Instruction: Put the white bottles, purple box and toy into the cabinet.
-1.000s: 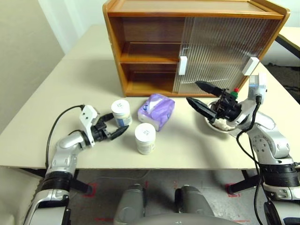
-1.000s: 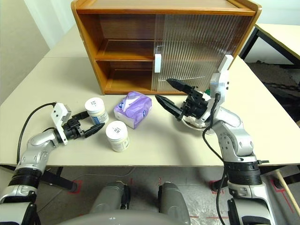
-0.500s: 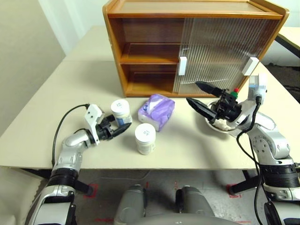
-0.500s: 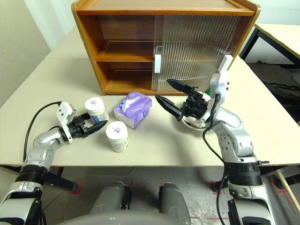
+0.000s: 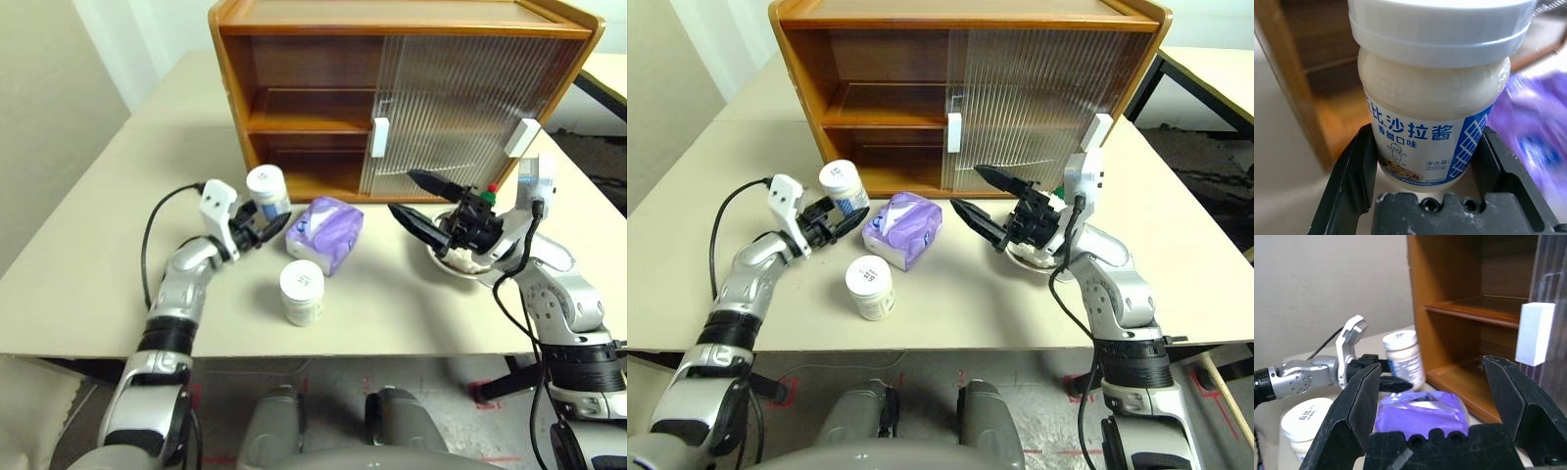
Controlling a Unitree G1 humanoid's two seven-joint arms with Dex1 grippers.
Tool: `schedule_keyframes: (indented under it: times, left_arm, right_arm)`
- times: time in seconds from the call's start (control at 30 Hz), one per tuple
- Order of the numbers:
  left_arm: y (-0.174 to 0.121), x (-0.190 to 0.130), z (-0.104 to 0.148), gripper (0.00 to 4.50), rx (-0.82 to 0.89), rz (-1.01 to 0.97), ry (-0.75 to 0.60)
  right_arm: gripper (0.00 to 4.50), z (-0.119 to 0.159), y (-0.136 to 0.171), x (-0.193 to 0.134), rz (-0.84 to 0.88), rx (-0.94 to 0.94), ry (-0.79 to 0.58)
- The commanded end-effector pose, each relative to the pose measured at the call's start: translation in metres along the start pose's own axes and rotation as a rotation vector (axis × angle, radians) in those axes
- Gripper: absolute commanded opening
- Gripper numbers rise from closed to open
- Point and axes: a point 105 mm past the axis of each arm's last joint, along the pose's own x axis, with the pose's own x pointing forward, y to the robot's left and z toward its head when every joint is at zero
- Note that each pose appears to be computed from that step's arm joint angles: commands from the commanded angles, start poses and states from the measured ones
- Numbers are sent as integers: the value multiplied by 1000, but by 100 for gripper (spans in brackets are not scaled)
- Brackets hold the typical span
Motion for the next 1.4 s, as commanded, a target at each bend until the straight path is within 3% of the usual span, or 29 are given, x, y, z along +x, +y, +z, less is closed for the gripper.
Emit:
schedule_keyframes:
  times: [0.03, 0.4, 0.73, 1.07, 1.4]
  left_arm:
    - [3, 14, 0, 304, 39, 50, 30]
    - [16, 45, 10, 304, 69, 178, 39]
    - [9, 68, 16, 304, 99, 196, 69]
    - [4, 80, 19, 304, 63, 233, 90]
    - [5, 83, 18, 304, 64, 260, 103]
  right_arm:
    - [450, -8, 4, 3, -7, -26, 41]
    - [450, -20, 16, 10, -25, -63, 96]
    - [450, -23, 26, 16, -6, -57, 97]
    - [450, -20, 16, 18, -86, -106, 117]
    - [450, -19, 36, 26, -60, -76, 102]
